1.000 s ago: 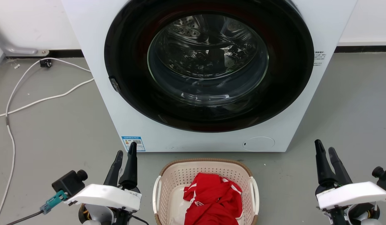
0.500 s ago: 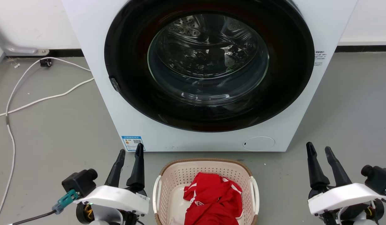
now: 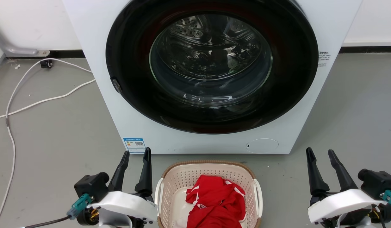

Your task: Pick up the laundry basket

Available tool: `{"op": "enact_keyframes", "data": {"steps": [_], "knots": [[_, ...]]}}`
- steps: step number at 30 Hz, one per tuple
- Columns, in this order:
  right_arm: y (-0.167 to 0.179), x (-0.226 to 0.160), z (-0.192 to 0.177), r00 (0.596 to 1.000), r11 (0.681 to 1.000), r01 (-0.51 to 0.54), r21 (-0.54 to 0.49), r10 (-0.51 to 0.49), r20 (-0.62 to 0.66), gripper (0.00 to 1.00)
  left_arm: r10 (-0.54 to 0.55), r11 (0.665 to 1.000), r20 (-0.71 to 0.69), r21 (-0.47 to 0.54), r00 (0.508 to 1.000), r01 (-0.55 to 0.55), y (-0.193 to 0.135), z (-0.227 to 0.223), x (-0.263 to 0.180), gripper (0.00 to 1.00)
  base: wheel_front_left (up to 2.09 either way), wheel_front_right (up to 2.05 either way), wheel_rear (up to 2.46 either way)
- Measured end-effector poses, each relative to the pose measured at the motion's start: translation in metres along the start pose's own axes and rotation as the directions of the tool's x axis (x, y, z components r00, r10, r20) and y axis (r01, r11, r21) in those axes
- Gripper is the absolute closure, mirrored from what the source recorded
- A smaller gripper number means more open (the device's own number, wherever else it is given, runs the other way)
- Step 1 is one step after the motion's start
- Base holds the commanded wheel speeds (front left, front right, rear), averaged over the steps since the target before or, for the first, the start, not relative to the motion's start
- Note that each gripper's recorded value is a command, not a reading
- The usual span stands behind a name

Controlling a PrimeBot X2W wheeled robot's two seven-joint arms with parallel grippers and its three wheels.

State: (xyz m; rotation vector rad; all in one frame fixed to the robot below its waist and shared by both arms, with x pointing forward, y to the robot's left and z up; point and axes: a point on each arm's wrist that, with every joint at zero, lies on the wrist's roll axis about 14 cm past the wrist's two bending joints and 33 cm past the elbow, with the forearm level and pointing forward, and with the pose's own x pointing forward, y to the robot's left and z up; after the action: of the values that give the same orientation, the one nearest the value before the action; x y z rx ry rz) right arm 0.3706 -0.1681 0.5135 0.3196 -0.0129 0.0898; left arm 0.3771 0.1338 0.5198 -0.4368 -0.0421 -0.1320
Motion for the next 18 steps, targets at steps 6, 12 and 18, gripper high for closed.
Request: {"op": "enact_keyframes", "data": {"steps": [6, 12, 18], "knots": [[0.0025, 0.0002, 0.0018, 1.0, 0.998, -0.011, -0.064, 0.011, 0.004, 0.0, -0.009, 0.998, 0.004, 0.065, 1.0, 0.008, -0.0023, -0.001, -0.0004, 0.0, 0.0, 0.0, 0.0], [0.0038, -0.0013, 0.0014, 1.0, 0.993, -0.017, -0.117, 0.018, 0.001, 0.0, -0.018, 0.992, 0.006, 0.127, 1.0, 0.017, -0.0046, -0.002, -0.001, 0.0, 0.0, 0.0, 0.0], [0.0056, -0.0032, -0.0006, 1.0, 0.983, -0.027, -0.18, 0.026, -0.005, 0.0, -0.033, 0.978, 0.011, 0.204, 0.999, 0.03, -0.0089, -0.0027, -0.0023, 0.0, 0.0, 0.0, 0.0]]}}
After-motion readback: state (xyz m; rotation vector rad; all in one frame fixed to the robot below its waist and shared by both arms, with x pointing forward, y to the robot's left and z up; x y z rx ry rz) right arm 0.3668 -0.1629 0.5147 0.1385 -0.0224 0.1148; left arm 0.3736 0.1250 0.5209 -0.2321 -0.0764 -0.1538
